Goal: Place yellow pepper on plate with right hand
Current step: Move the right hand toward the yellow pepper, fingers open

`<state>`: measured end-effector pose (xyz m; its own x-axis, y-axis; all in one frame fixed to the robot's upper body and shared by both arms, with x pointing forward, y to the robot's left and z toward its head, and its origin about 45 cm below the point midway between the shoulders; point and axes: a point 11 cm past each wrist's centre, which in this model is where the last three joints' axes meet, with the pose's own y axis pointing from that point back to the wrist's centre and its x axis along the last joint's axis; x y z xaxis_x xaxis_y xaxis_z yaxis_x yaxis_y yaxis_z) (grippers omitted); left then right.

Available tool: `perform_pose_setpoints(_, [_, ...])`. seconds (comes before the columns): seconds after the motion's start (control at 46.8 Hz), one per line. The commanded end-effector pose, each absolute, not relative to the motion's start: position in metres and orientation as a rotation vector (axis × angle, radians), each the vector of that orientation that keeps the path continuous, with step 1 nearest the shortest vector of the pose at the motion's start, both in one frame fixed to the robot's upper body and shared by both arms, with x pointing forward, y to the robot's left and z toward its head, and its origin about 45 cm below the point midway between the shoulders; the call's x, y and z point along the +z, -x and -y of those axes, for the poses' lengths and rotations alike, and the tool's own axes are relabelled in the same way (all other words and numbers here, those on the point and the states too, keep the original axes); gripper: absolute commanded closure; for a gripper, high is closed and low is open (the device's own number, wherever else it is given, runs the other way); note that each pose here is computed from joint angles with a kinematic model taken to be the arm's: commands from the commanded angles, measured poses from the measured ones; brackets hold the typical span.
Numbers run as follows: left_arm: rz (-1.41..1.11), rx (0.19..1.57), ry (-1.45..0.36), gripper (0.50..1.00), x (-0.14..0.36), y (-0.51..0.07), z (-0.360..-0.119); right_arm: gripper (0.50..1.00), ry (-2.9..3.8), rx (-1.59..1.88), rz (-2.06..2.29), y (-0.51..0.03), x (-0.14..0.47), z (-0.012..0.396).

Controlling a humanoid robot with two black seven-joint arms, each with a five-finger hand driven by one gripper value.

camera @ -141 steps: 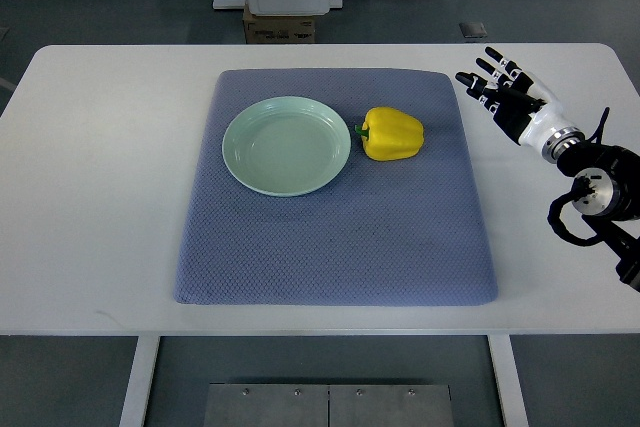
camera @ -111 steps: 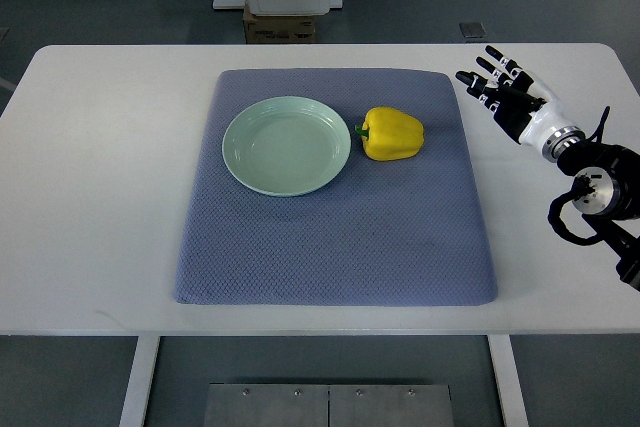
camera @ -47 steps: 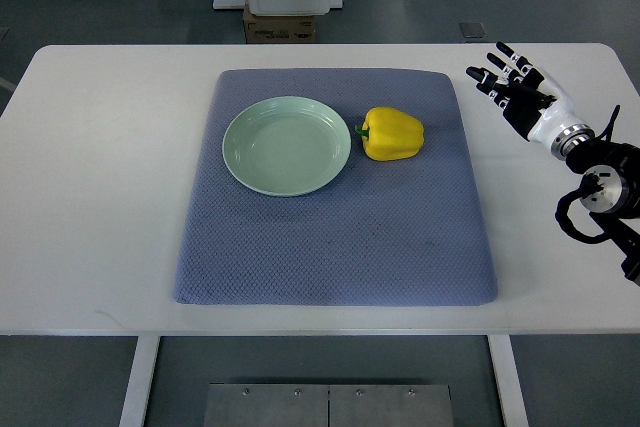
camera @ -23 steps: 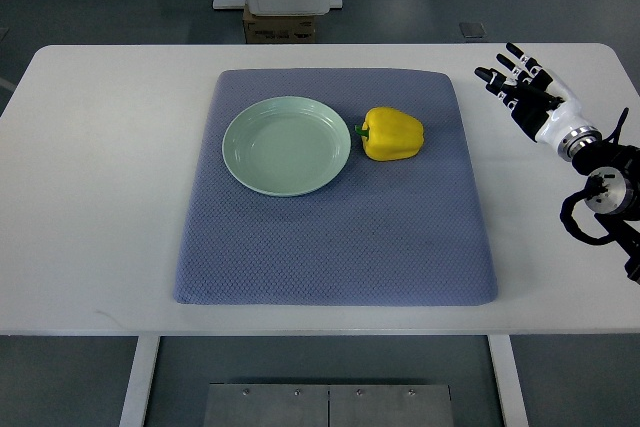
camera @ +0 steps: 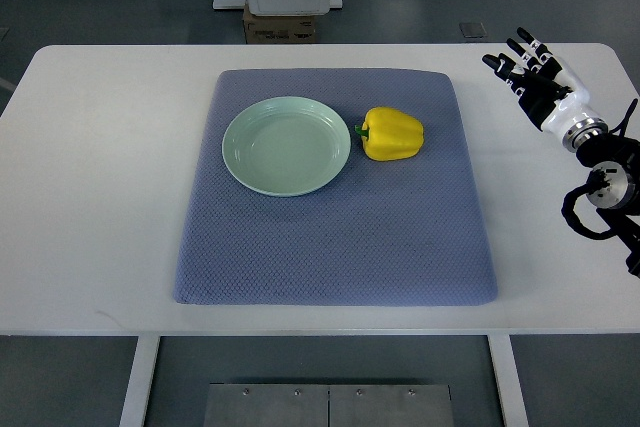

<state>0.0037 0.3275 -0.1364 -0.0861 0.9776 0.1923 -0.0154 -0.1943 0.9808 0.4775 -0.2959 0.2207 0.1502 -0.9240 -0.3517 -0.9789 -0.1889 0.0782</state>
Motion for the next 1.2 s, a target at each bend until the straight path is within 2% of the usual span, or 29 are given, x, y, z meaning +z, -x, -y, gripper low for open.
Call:
perform_pose_setpoints(0.0, [-1.155,1.427,-1.292,0.500,-0.136,-0.004,-0.328,0.500,2.262,0.467,-1.874,-0.480,0.225,0.293])
perform_pose_setpoints(0.47, [-1.155,1.427,-1.292,0.500,-0.136,-0.004,-0.328,0.500,2.531,0.117,-1.818,-0.482,0.242,0.274])
perform_pose_setpoints(0.683, [-1.155,1.427,-1.292,0.500,-0.136,-0.004,-0.328,0.500,2.677,-0.063,-1.719,-0.479,0.246,0.252])
perform_pose_setpoints(1.174, [-1.155,1.427,-1.292,0.500,-0.136,-0.004,-0.328,0.502,2.871,-0.299,-1.600,-0.476,0.245,0.223])
